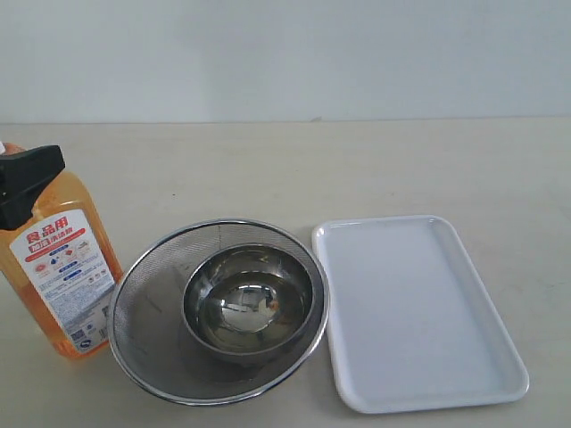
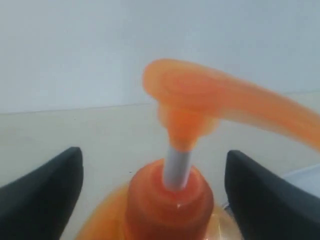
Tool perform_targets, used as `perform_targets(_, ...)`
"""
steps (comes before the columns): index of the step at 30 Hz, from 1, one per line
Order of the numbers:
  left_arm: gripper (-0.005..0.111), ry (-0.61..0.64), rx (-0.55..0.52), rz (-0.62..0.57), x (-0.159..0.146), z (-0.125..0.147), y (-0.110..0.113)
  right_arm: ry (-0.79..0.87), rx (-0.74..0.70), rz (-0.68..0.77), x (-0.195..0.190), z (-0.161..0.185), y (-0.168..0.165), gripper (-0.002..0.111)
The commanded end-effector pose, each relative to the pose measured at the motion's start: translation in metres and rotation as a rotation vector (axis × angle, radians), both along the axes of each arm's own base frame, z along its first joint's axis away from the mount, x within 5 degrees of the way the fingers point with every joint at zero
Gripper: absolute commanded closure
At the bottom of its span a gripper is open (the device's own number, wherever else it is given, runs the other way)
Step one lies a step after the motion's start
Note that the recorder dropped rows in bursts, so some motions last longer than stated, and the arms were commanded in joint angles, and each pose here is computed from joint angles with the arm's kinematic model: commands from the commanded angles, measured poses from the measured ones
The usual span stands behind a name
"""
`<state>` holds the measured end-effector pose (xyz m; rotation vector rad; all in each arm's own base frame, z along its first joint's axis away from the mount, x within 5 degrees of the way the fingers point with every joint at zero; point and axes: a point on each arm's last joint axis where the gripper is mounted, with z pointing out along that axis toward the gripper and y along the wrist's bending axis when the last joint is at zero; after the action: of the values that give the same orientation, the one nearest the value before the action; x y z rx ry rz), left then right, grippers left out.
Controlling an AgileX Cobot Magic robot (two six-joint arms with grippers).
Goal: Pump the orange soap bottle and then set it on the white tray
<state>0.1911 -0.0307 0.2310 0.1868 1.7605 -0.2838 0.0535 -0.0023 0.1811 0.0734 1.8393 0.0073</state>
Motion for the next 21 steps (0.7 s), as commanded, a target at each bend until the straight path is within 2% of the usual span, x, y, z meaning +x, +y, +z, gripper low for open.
perform_targets(1,0.028,0.044,-0.01,0.027,0.0,-0.002,0.002,-0.016,-0.008,-0.005,0.0,0.001,0.0,0.108)
perform_targets(7,0.026,0.123,-0.05,0.066,-0.001,-0.008,0.004,-0.016,-0.008,-0.005,0.0,0.001,0.0,0.108)
perform_targets(10,0.026,0.129,-0.029,0.05,-0.002,-0.01,0.003,-0.016,-0.008,-0.005,0.0,0.001,0.0,0.108)
perform_targets(14,0.026,0.106,-0.011,-0.005,-0.009,-0.016,-0.001,-0.016,-0.008,-0.005,0.0,0.001,0.0,0.108)
perform_targets(17,0.026,0.027,0.031,-0.07,-0.017,-0.019,-0.005,-0.016,-0.008,-0.005,0.0,0.001,0.0,0.108)
perform_targets(21,0.026,0.016,0.006,-0.043,-0.021,-0.018,-0.003,-0.016,-0.008,-0.005,0.0,0.001,0.0,0.108)
